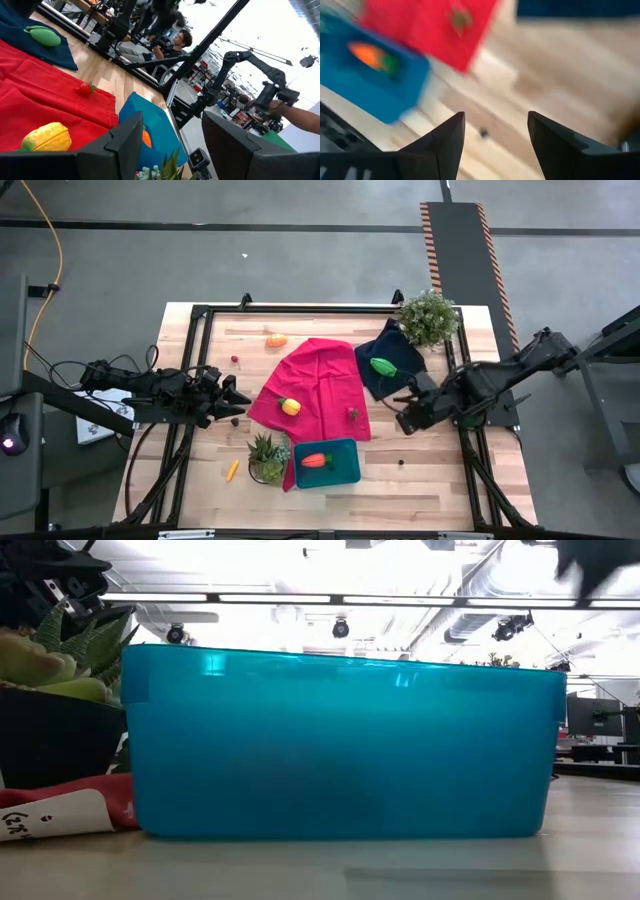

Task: Pick and placing Produce into tupperware
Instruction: Put the blueberry into the blue bin

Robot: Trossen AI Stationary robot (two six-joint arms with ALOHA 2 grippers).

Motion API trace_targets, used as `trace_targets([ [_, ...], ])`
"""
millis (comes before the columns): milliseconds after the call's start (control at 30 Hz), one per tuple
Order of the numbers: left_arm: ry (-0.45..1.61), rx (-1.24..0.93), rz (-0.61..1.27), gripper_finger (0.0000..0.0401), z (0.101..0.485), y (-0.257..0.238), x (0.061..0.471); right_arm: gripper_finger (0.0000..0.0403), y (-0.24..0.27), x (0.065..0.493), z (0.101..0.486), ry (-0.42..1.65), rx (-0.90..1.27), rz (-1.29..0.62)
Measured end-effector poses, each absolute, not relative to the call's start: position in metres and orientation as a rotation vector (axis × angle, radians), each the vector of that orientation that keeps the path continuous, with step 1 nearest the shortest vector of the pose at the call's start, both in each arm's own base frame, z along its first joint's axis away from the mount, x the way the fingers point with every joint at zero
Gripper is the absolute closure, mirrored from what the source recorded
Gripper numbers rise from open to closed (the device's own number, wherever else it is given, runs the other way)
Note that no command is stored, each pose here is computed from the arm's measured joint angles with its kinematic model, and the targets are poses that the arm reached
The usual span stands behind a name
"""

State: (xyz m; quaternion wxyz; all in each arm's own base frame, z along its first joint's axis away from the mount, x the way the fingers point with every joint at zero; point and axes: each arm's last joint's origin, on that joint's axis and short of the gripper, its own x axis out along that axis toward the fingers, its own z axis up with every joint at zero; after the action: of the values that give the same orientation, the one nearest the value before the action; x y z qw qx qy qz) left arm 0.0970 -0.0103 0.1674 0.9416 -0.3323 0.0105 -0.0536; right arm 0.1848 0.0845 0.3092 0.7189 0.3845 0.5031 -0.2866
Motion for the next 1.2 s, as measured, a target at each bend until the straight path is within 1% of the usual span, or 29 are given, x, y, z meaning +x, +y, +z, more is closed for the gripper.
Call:
trace_targets([
  [67,0.021,-0.678,-0.11,0.0208,0.167,-0.01,0.097,0.0195,0.087,0.185,0.29,1.213,0.889,-0.644],
  [167,0.022,-0.678,-0.11,0.0208,0.167,-0.01,0.097,0.0195,0.092,0.188,0.267,1.306,0.957,-0.632],
  [367,0.022,-0.678,-0.11,0.0208,0.167,-0.01,0.097,0.0195,0.099,0.199,0.234,1.299,1.106,-0.669],
  [500,0.023,-0.683,-0.109,0.0208,0.167,-0.01,0.097,0.0195,0.102,0.205,0.221,1.3,1.146,-0.737],
  [633,0.024,-0.685,-0.114,0.0208,0.167,-0.01,0.097,0.0195,0.107,0.215,0.209,1.32,1.153,-0.749],
  [833,0.024,-0.689,-0.114,0.0208,0.167,-0.01,0.097,0.0195,0.122,0.222,0.192,1.395,1.106,-0.768],
  [1033,0.024,-0.688,-0.114,0.0208,0.167,-0.01,0.097,0.0195,0.142,0.233,0.186,1.417,1.08,-0.792],
  [1200,0.024,-0.688,-0.114,0.0208,0.167,-0.01,0.097,0.0195,0.155,0.242,0.177,1.456,1.024,-0.849],
])
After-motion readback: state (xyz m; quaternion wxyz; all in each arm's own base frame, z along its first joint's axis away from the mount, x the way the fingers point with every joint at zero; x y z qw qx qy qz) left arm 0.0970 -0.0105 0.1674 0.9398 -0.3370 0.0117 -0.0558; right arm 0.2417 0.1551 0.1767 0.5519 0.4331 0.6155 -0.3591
